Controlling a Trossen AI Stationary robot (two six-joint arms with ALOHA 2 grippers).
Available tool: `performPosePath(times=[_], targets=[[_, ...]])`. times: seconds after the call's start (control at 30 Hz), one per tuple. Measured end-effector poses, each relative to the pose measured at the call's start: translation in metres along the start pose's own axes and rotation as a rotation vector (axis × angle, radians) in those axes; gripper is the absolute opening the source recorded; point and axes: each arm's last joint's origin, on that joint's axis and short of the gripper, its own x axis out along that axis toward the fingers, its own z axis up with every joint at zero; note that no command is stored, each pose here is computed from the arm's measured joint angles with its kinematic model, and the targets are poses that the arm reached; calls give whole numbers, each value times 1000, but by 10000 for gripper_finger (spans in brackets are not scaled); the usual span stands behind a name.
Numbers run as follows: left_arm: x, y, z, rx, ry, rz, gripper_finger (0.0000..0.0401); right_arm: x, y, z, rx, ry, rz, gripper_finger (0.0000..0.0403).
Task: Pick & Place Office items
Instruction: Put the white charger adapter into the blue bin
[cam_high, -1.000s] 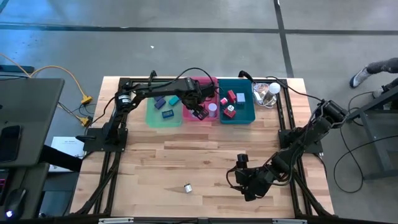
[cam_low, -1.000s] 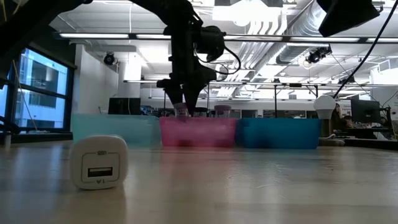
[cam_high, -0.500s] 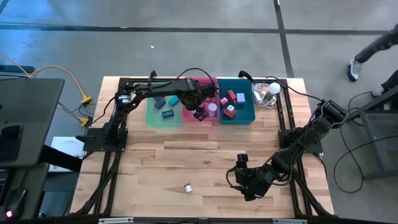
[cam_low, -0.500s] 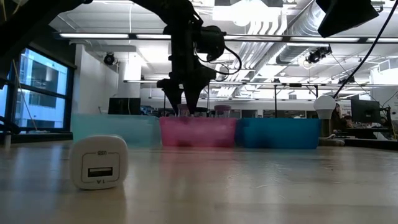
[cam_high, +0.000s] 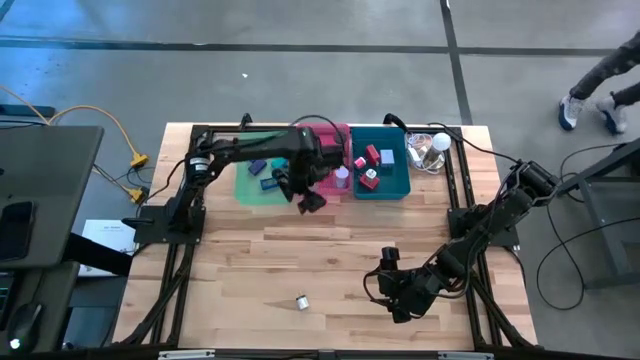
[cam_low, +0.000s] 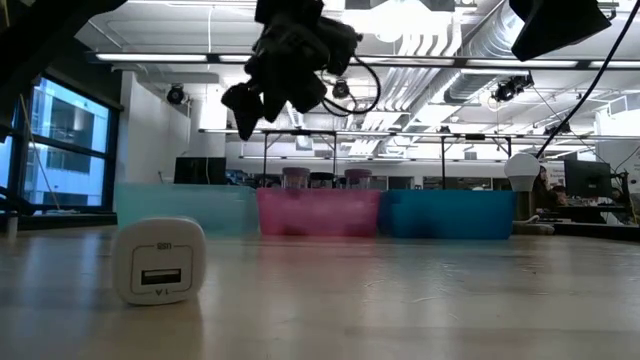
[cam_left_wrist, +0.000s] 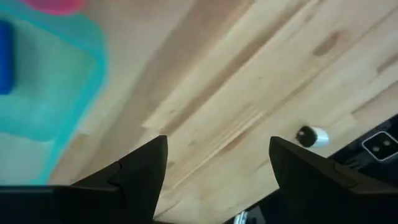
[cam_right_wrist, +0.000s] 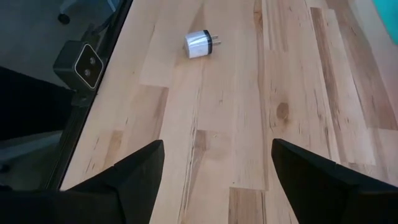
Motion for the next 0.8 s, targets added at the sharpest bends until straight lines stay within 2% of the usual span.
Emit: performPosePath(times=[0.2, 0.3, 0.6, 0.8], targets=[[11, -44, -32, 76, 30, -11, 273, 0, 0, 0, 14, 3, 6, 286], [18, -68, -55, 151, 21, 34, 273, 0, 0, -1, 30, 6, 5, 286], [60, -139, -143, 512, -129, 336, 273, -1, 2, -1, 55, 9, 8, 286], [86, -165, -185, 775, -299, 561, 273, -1, 2, -1, 94, 2, 12, 286]])
